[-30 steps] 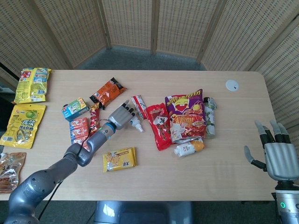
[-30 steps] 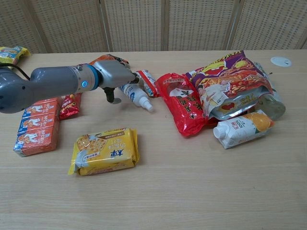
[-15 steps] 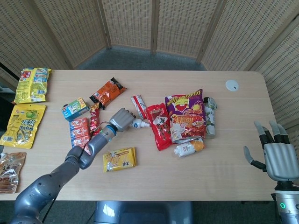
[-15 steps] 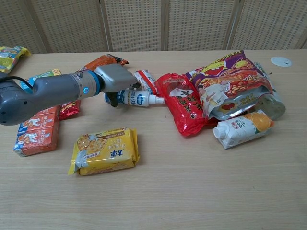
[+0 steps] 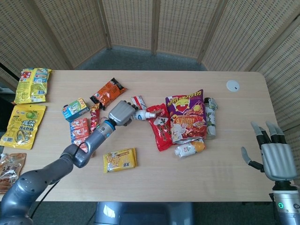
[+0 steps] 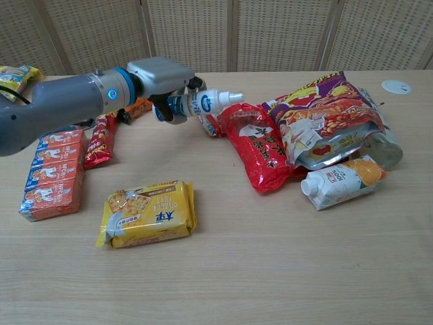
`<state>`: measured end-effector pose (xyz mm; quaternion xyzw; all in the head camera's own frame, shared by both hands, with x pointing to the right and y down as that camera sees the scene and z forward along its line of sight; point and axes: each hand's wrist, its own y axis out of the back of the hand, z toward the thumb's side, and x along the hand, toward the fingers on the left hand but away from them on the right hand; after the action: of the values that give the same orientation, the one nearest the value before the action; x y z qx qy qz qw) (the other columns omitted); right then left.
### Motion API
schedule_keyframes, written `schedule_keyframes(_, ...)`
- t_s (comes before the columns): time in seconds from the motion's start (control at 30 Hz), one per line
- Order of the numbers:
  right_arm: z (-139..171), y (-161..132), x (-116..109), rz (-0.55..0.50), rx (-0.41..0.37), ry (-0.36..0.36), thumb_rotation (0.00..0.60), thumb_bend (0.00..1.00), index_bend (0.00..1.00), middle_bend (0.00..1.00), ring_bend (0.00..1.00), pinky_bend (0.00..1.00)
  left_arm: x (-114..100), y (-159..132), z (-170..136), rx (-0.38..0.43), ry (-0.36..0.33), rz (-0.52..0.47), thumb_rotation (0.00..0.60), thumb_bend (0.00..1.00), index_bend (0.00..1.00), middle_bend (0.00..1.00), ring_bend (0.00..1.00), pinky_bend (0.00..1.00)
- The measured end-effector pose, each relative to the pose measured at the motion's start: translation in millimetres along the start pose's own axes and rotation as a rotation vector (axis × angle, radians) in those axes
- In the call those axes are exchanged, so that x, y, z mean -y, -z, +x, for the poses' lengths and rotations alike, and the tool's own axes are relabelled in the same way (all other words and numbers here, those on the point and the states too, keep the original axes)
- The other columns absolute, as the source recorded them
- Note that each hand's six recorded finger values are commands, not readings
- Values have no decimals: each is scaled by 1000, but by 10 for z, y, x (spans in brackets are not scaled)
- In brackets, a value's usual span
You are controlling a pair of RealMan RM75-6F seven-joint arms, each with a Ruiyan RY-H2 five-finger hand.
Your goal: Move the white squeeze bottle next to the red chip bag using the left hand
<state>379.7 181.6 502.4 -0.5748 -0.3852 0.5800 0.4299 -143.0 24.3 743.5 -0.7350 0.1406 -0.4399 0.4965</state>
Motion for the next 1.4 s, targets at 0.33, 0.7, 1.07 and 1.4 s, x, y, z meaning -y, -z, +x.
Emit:
schedule_keyframes(0.33,-17,-70,67,-34,-30,3,67,437,0,242,0,28,-1067,-4,-318,43,-112,-59,600,428,727,624,792,675)
schedule_keyframes(0.7,-56,-160,142,-54,-59,-7,70,437,0,241,0,29,-2112,234,-947,-54,-180,-51,600,429,726,623,800,674)
schedule_keyframes(1.07,-47,-199,152,-62,-75,-5,67,436,0,242,0,29,-2318,369,-1207,-115,-224,-67,600,429,726,621,800,674)
schedule_keyframes(1.4,3,-171,167,-71,-81,-1,70,436,0,242,0,29,-2293,436,-1350,-151,-212,-57,600,429,725,622,801,676)
